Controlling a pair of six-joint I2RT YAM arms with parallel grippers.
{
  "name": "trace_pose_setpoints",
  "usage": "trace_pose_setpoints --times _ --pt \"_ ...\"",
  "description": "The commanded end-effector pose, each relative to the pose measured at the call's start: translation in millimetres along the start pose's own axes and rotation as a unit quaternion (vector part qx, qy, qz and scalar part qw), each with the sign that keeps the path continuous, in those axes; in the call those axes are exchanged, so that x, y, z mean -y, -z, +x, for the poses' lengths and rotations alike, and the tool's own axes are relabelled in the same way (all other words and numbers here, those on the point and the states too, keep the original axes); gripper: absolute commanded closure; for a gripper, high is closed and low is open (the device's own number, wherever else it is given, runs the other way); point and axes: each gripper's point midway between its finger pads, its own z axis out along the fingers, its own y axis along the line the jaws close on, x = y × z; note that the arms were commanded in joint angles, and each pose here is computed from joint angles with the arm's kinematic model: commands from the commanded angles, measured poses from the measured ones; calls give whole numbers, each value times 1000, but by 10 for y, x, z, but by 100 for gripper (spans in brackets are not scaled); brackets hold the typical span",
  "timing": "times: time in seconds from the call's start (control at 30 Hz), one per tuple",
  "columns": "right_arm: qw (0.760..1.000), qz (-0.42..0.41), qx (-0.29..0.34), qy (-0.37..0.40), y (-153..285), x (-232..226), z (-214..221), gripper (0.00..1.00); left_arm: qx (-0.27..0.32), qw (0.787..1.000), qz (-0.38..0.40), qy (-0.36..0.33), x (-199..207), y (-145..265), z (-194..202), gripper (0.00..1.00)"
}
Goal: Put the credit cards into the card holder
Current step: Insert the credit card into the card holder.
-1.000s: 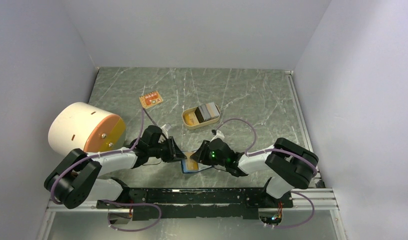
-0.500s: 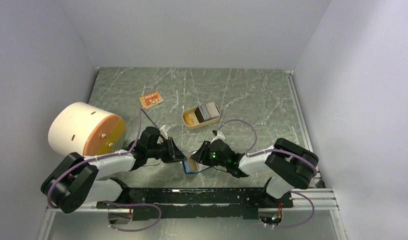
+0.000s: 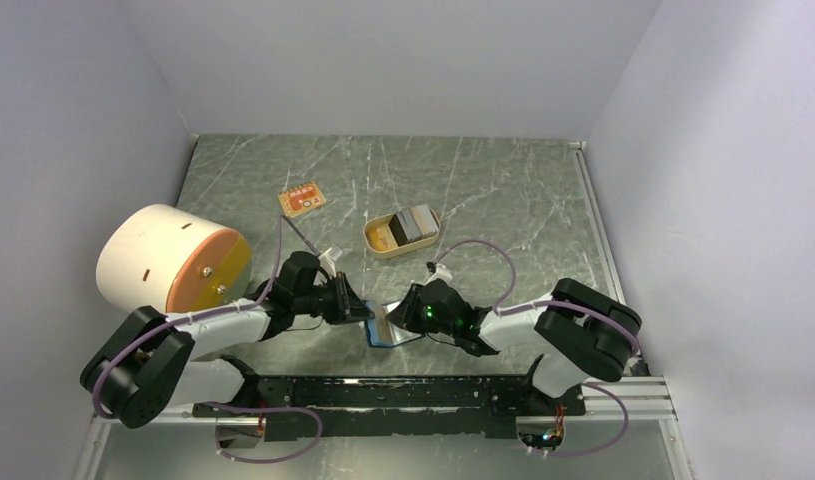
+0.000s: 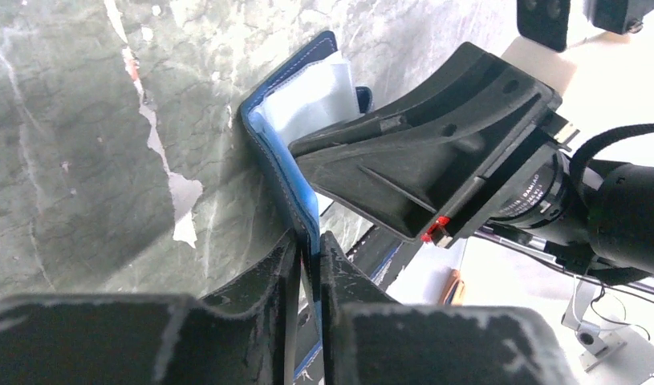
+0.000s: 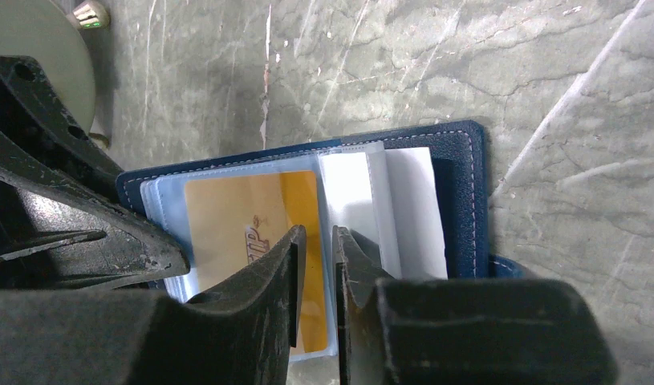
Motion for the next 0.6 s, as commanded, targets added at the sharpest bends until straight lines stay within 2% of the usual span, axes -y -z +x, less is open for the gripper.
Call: trace_pose_setpoints --times 0.0,0.07,0.17,0.27,0.43,0.53,0.57 --pt "1000 11 -14 3 4 118 107 78 7 996 80 -49 419 59 -85 87" --pt "1000 12 -14 3 4 128 114 79 6 995 87 -51 433 58 -79 91" --pt "1000 12 -14 4 0 127 112 79 -1 995 85 -52 398 25 -60 91" --pt "1000 11 -17 3 -8 129 127 79 -4 994 97 -53 409 18 -42 84" --pt "1000 12 -18 -3 -7 151 143 79 -6 989 130 -63 534 56 -33 83" --pt "1000 12 -17 -2 -10 147 140 79 -3 989 132 -69 546 64 -38 77" --pt "1000 11 -17 -3 -15 139 137 79 -3 990 126 -68 523 56 -39 77"
